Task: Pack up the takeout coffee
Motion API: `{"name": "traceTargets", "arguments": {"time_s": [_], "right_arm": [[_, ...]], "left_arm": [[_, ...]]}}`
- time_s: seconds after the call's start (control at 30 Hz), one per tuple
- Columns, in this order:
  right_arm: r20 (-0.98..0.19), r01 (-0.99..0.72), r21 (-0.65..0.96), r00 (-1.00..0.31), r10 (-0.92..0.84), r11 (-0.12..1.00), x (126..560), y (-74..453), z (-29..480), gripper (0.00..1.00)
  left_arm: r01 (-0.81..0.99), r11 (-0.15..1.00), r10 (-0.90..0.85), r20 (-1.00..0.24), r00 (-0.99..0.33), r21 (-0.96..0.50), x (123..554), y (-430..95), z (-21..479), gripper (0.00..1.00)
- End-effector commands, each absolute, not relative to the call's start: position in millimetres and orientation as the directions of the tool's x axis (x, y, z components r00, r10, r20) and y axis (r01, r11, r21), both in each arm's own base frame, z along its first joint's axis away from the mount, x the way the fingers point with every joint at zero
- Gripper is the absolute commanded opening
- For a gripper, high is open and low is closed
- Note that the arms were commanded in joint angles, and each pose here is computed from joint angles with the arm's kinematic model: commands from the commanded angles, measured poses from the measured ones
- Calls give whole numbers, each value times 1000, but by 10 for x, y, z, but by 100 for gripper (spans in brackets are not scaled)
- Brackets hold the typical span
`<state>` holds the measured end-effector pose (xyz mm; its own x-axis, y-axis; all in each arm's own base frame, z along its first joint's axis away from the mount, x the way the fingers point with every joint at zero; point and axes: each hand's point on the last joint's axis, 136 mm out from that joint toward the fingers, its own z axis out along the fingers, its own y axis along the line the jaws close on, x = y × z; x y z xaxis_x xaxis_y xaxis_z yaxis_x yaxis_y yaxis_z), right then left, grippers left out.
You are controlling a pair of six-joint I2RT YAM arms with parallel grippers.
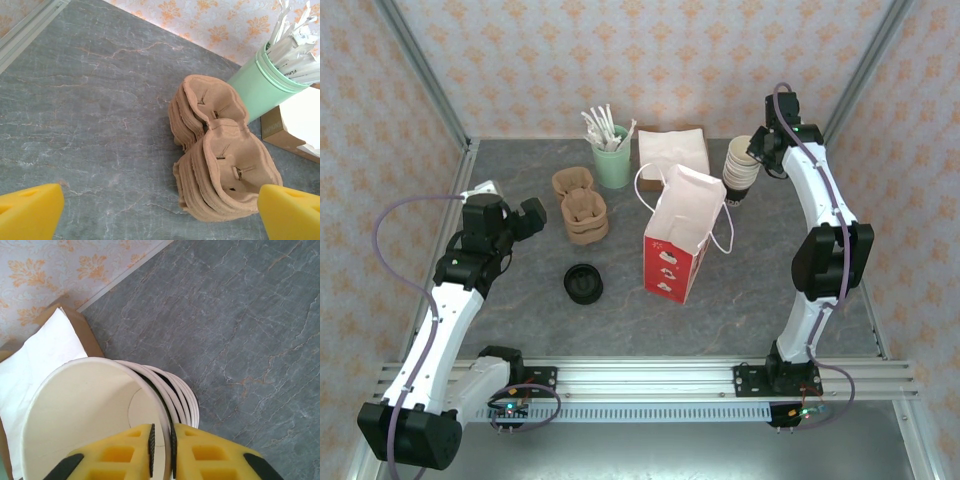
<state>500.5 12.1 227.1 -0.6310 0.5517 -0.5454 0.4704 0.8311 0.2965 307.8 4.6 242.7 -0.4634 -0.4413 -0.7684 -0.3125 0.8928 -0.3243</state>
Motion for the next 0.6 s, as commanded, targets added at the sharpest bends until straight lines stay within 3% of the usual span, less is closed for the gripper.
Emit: {"name": "traceTargets", "arguments": {"time_s": [0.0, 0.3, 0.57], "right_arm": [[-557, 456, 291, -634, 537, 841, 5008, 152, 2369, 12], [-595, 434, 304, -609, 525, 848, 4917, 148, 2689, 1], [-644, 416, 331, -557, 525, 847, 4656, 116, 3152, 0]], "left_arm": [[-278, 899, -435, -770, -466, -339, 3034, -19, 2553, 100], [-131, 895, -432, -756, -492, -426, 3051, -333, 2735, 99], [47, 907, -330, -776, -538, -418, 3009, -799, 2840, 95]]}}
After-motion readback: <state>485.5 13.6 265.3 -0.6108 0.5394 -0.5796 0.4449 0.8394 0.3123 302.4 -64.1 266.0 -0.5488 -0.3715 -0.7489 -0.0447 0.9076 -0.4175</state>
